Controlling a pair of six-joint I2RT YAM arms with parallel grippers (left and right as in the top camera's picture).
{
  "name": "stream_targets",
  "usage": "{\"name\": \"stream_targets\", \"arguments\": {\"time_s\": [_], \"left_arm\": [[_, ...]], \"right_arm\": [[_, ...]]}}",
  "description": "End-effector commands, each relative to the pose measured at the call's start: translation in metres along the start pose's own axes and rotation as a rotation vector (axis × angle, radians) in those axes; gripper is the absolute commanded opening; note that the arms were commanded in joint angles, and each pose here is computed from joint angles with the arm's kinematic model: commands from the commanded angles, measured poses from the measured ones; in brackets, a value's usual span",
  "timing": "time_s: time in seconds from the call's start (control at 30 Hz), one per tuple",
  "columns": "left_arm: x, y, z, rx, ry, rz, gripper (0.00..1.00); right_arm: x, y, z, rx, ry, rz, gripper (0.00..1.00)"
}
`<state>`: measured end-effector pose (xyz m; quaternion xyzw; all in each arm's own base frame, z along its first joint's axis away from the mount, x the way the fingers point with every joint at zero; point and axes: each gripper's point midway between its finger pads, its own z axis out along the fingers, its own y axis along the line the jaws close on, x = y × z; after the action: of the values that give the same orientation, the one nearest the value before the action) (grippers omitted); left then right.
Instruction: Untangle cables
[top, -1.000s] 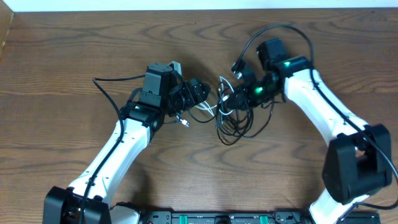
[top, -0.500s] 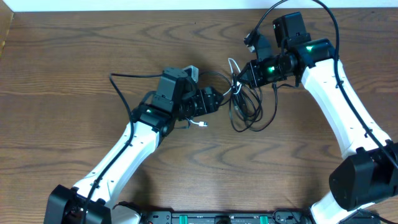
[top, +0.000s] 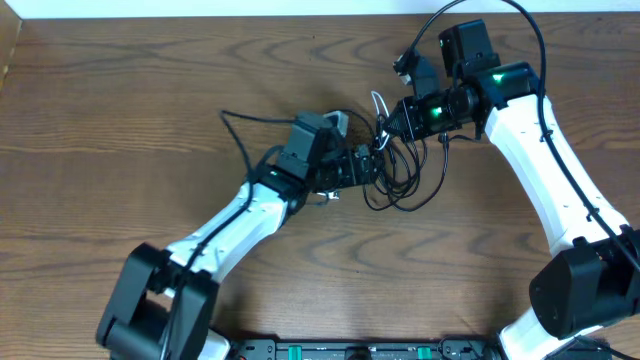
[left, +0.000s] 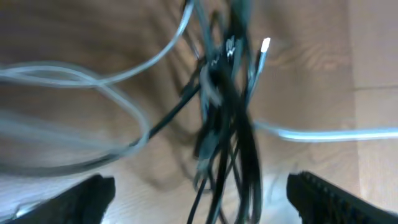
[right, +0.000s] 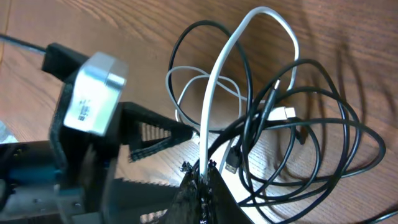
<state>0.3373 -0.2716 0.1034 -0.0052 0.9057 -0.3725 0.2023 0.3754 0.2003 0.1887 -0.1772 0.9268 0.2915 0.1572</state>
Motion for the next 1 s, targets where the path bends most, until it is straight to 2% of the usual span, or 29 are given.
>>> {"name": "stream_targets", "arguments": {"time_s": [0.0, 0.03, 0.07, 0.1, 0.13, 0.23, 0.37, 0.47, 0.57, 0.6, 0.73, 0.8, 0.87, 0.9, 0.97], "left_arm": [[-0.008, -0.001, 0.009, -0.030, -0.043, 0.023, 0.70], [-0.009, 0.003, 0.011, -0.047, -0.050, 0.023, 0.42], [-0.008, 0.005, 0.012, -0.059, -0.053, 0.024, 0.25], [-0.008, 0.006, 0.013, -0.067, -0.054, 0.023, 0.14], [-0.008, 0.008, 0.014, -0.077, -0.058, 0.023, 0.08], [-0.015, 0.013, 0.013, -0.106, -0.094, 0.025, 0.08], [-0.037, 0.011, 0.009, -0.088, -0.177, 0.024, 0.08], [-0.051, 0.009, 0.005, -0.064, -0.226, -0.010, 0.08], [-0.057, 0.009, 0.003, -0.054, -0.246, -0.022, 0.08], [-0.057, 0.009, 0.003, -0.054, -0.246, -0.022, 0.08], [-0.052, 0.014, 0.004, -0.074, -0.223, -0.032, 0.08], [-0.042, 0.023, 0.005, -0.110, -0.185, -0.037, 0.08], [-0.036, 0.029, 0.005, -0.133, -0.159, -0.046, 0.08], [-0.034, 0.030, 0.005, -0.140, -0.151, -0.049, 0.08], [-0.033, 0.031, 0.006, -0.142, -0.148, -0.050, 0.08]], "right_arm": [[0.000, 0.005, -0.004, -0.021, -0.002, 0.013, 0.01], [0.001, 0.005, -0.004, -0.026, 0.002, 0.015, 0.01], [0.002, 0.007, -0.004, -0.034, 0.006, 0.018, 0.01], [0.003, 0.011, -0.004, -0.057, 0.011, 0.022, 0.01], [0.005, 0.017, -0.005, -0.099, 0.019, 0.033, 0.01], [0.019, 0.035, -0.011, -0.222, 0.080, 0.106, 0.01], [0.056, 0.038, -0.017, -0.225, 0.223, 0.196, 0.01], [0.068, 0.052, -0.024, -0.304, 0.269, 0.180, 0.01], [0.067, 0.072, -0.036, -0.453, 0.244, 0.112, 0.01], [0.066, 0.070, -0.036, -0.450, 0.236, 0.099, 0.01], [0.055, 0.034, -0.024, -0.272, 0.188, 0.013, 0.04], [0.042, 0.014, -0.013, -0.141, 0.150, 0.008, 0.20], [0.034, 0.000, -0.003, -0.044, 0.129, 0.068, 0.30], [0.032, -0.006, 0.003, -0.002, 0.117, 0.118, 0.34], [0.032, -0.007, 0.016, -0.006, 0.109, 0.167, 0.33]]}}
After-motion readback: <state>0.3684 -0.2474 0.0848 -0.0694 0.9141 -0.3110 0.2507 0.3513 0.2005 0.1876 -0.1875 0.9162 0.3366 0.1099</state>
